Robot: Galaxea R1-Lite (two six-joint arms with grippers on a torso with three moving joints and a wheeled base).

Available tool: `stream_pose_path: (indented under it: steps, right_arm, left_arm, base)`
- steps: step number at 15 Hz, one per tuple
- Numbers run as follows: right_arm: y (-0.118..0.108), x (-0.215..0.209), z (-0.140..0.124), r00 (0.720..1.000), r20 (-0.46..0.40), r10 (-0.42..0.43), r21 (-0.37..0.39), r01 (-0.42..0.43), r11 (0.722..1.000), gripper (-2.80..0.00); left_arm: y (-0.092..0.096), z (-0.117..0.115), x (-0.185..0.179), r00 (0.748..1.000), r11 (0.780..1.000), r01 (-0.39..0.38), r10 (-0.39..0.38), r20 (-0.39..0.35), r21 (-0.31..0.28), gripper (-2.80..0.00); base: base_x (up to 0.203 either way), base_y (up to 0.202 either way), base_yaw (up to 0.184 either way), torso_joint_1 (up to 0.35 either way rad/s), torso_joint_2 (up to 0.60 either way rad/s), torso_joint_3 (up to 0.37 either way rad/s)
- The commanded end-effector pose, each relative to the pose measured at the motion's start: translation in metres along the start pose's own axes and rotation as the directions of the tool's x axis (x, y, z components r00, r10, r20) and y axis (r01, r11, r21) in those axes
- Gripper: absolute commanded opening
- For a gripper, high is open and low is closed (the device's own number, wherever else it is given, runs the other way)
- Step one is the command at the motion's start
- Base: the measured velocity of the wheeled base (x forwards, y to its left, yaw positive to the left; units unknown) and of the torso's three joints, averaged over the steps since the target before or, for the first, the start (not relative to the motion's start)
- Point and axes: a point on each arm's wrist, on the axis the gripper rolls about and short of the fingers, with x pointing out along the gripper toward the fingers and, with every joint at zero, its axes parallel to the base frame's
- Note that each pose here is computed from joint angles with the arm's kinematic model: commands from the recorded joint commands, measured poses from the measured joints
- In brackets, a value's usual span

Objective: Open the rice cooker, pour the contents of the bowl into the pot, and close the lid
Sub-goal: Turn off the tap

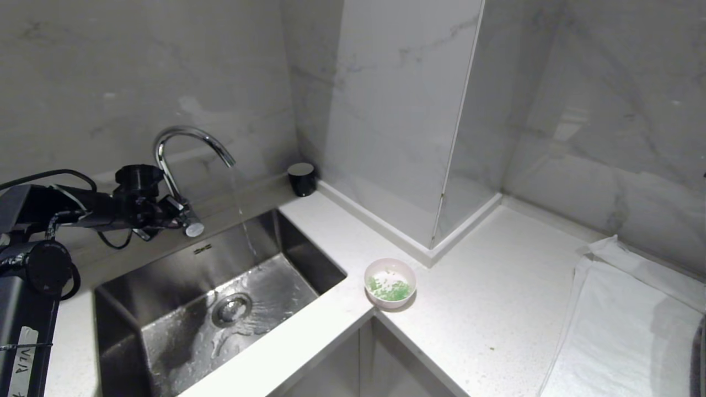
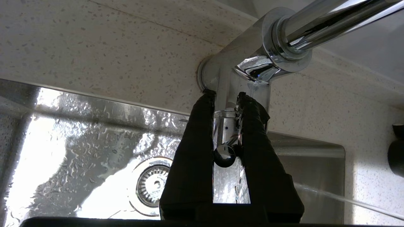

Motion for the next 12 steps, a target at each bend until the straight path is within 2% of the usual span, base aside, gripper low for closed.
stream_pose_path:
  steps: [1,5,8,12]
  right_arm:
    - [0.0,0.0,0.0,1.0,0.001,0.0,0.0,0.0,1.0,-2.8]
    - [0.0,0.0,0.0,1.0,0.001,0.001,0.0,-0.001,1.0,-2.8]
    - [0.0,0.0,0.0,1.0,0.001,0.001,0.0,-0.001,1.0,-2.8]
    - [0.0,0.0,0.0,1.0,0.0,0.001,0.0,-0.001,1.0,-2.8]
  left_arm:
    - [0.002,-0.001,0.002,1.0,1.0,-0.007,0.007,-0.002,-0.003,-2.8]
    - [0.009,-0.003,0.009,1.0,1.0,-0.021,0.021,-0.004,-0.005,-2.8]
    - [0.021,0.009,0.013,0.999,0.999,-0.03,0.03,0.027,-0.023,-2.8]
    - [0.022,0.013,0.011,0.999,0.999,-0.029,0.03,0.038,-0.026,-2.8]
  base:
    - [0.0,0.0,0.0,0.0,0.0,0.0]
    - [0.0,0.0,0.0,0.0,0.0,0.0]
    - [0.0,0.0,0.0,0.0,0.0,0.0]
    - [0.0,0.0,0.0,0.0,0.0,0.0]
